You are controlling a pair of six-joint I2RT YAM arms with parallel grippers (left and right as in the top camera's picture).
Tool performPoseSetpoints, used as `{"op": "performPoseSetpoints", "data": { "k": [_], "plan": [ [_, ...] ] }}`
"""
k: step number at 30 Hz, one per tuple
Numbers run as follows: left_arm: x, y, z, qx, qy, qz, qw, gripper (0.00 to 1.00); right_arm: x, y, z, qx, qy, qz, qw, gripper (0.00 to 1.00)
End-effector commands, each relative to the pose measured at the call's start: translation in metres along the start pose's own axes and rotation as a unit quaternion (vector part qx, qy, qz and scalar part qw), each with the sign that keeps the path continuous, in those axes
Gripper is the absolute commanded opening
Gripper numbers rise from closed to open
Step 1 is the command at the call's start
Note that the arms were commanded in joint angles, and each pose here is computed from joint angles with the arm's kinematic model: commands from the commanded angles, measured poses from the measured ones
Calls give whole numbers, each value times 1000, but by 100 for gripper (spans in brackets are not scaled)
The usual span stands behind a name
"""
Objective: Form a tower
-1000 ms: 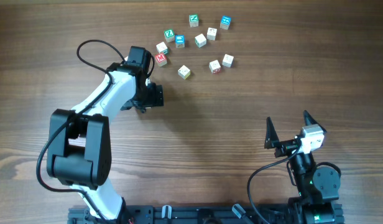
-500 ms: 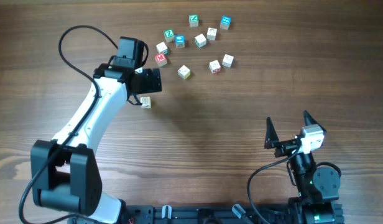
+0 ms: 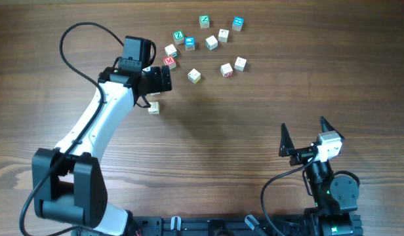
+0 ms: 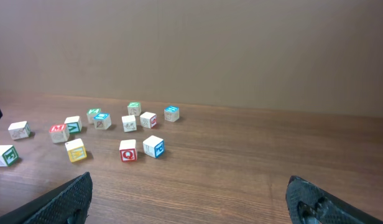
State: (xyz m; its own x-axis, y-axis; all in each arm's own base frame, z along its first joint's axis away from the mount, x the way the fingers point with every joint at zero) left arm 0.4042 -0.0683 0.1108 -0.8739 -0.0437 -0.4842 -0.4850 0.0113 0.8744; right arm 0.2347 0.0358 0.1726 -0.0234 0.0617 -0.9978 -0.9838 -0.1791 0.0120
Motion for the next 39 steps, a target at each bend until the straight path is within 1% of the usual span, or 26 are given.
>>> {"op": "performPoseSetpoints", "data": {
  "k": [1,6,10,19,22,29,31,33,38,39],
  "plan": [
    [5,-11,2,-12,-6,9,1000,100,-1,0,2,-6,7,-3,1000,100],
    [9,-24,3,-18,-7,18,1000,100,-1,0,2,-6,7,-3,1000,100],
    [8,-29,13,-49,-8,16,999,100,-1,0,2,-6,7,-3,1000,100],
    [15,-49,12,-52,-10,31,998,99,-1,0,2,-6,7,-3,1000,100],
    [16,-57,6,-35,-8,32,999,99,-1,0,2,-6,7,-3,1000,100],
    [20,-80,3,-31,-9,38,999,89,-1,0,2,-6,7,-3,1000,100],
    [19,-84,1,-24,-8,35,999,85,-1,0,2,-6,7,-3,1000,99],
    [21,-88,-3,-13,-8,37,999,78,-1,0,2,-6,7,-3,1000,100],
    [28,-91,-2,-16,-9,51,999,77,-1,0,2,-6,7,-3,1000,100],
    [28,-91,-1,-17,-9,53,998,80,-1,0,2,-6,7,-3,1000,100]
  ]
}}
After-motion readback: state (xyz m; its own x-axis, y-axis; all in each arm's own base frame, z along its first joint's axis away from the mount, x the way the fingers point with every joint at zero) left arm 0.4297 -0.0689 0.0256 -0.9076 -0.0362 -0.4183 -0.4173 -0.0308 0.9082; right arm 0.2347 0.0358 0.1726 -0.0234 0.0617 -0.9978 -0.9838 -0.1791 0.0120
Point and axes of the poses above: each gripper's point midway between its finger pads, its own y axis back along the fingers, its own z axis along the line the jaws close on, x = y × z, the point moved 1 cm from there along y, back along the fingers, and after that the axes turned 4 degrees about -y, right-handed, at the moved point
